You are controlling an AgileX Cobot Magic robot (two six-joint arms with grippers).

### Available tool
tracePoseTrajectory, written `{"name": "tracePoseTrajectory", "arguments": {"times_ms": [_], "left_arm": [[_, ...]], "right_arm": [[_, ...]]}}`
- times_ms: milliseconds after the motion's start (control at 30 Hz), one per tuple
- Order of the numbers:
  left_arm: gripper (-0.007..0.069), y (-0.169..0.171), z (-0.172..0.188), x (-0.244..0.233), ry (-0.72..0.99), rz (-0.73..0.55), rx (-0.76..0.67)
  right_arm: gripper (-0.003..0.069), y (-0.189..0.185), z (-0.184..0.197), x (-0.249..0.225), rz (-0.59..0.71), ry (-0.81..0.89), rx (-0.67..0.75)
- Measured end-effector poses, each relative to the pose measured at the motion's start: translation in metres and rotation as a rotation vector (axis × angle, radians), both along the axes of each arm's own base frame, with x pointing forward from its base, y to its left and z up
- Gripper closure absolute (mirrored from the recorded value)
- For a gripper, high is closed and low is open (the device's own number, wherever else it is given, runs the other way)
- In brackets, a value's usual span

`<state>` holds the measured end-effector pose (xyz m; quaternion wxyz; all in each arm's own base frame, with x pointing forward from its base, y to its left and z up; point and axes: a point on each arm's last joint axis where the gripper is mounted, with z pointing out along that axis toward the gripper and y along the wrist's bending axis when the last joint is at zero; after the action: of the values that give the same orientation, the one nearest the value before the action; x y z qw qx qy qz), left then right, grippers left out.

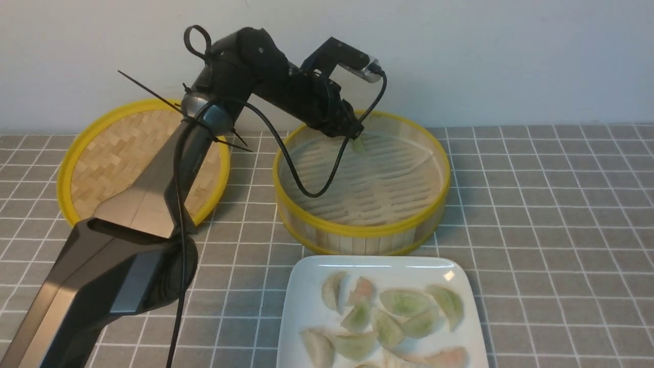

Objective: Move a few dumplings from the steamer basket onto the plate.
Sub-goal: Use the left arm to grab a dumpling from the steamer

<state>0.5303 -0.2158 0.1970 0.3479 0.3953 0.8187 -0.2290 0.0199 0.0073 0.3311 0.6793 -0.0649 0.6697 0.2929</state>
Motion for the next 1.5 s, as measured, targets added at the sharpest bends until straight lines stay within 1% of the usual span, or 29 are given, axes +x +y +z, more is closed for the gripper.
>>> {"name": "tracePoseTrajectory", "arguments": {"times_ms": [100,300,333,400,500,667,733,800,867,900,1000,1033,1067,1100,1133,1200,1267,1300,1333,1400,1500], "left_arm": [[0.047,0.0,-0.006,0.002,-0.021,-0.006,0.008],[0.0273,0.001,-0.031,0.009,-0.029,-0.002,0.031],[0.0262,0.002,-0.032,0.009,-0.031,0.002,0.032],[0.0216,0.004,-0.036,0.012,-0.054,0.009,0.042],[0.0197,0.006,-0.039,0.014,-0.084,0.002,0.07],[0.02,0.006,-0.038,0.015,-0.11,-0.012,0.083],[0.0215,0.006,-0.039,0.015,-0.11,-0.015,0.089],[0.0256,0.008,-0.041,0.014,-0.089,-0.002,0.119],[0.0323,0.009,-0.046,0.011,-0.042,0.019,0.182],[0.0337,0.01,-0.046,0.011,-0.035,0.025,0.197],[0.0508,0.016,-0.035,0.005,0.004,0.083,0.325],[0.0554,0.02,-0.032,0.005,0.006,0.1,0.356],[0.0568,0.022,-0.03,0.005,0.007,0.106,0.366],[0.0599,0.027,-0.027,0.006,0.013,0.118,0.377],[0.0616,0.031,-0.019,0.006,0.016,0.122,0.359],[0.0625,0.034,-0.009,0.005,0.018,0.122,0.316],[0.063,0.029,0.004,0.002,0.023,0.095,0.229],[0.063,0.028,0.005,0.001,0.024,0.092,0.221],[0.063,0.023,0.01,0.0,0.018,0.075,0.157],[0.0628,0.015,0.012,0.002,-0.011,0.069,0.093],[0.0599,0.01,0.009,0.005,-0.045,0.067,0.059]], "right_arm": [[0.0669,0.0,-0.001,0.0,0.0,0.013,0.001],[0.0669,0.0,-0.003,0.0,-0.002,0.044,0.003],[0.0669,0.0,-0.004,0.0,-0.002,0.046,0.002],[0.0669,0.0,-0.004,0.001,-0.004,0.055,0.009],[0.0669,-0.001,-0.004,0.001,-0.006,0.062,0.021],[0.0669,-0.001,-0.004,0.001,-0.015,0.076,0.038],[0.0669,-0.001,-0.005,0.001,-0.015,0.081,0.045],[0.0669,-0.001,-0.005,0.001,-0.014,0.089,0.06],[0.0669,-0.001,-0.005,0.001,-0.013,0.095,0.072],[0.0669,-0.002,-0.005,0.001,-0.013,0.096,0.072],[0.0669,-0.002,-0.005,0.001,-0.019,0.094,0.068],[0.0669,-0.002,-0.005,0.002,-0.024,0.091,0.062],[0.0669,-0.002,-0.005,0.002,-0.025,0.09,0.061],[0.0669,-0.003,-0.005,0.002,-0.027,0.088,0.059],[0.0669,-0.003,-0.005,0.002,-0.03,0.086,0.056],[0.0669,-0.003,-0.005,0.002,-0.032,0.087,0.053],[0.0669,-0.003,-0.005,0.002,-0.034,0.085,0.05],[0.0669,-0.003,-0.005,0.002,-0.034,0.085,0.05],[0.0669,-0.003,-0.005,0.002,-0.035,0.085,0.048],[0.0669,-0.003,-0.005,0.002,-0.035,0.086,0.05],[0.0669,-0.003,-0.005,0.002,-0.036,0.089,0.049]]}}
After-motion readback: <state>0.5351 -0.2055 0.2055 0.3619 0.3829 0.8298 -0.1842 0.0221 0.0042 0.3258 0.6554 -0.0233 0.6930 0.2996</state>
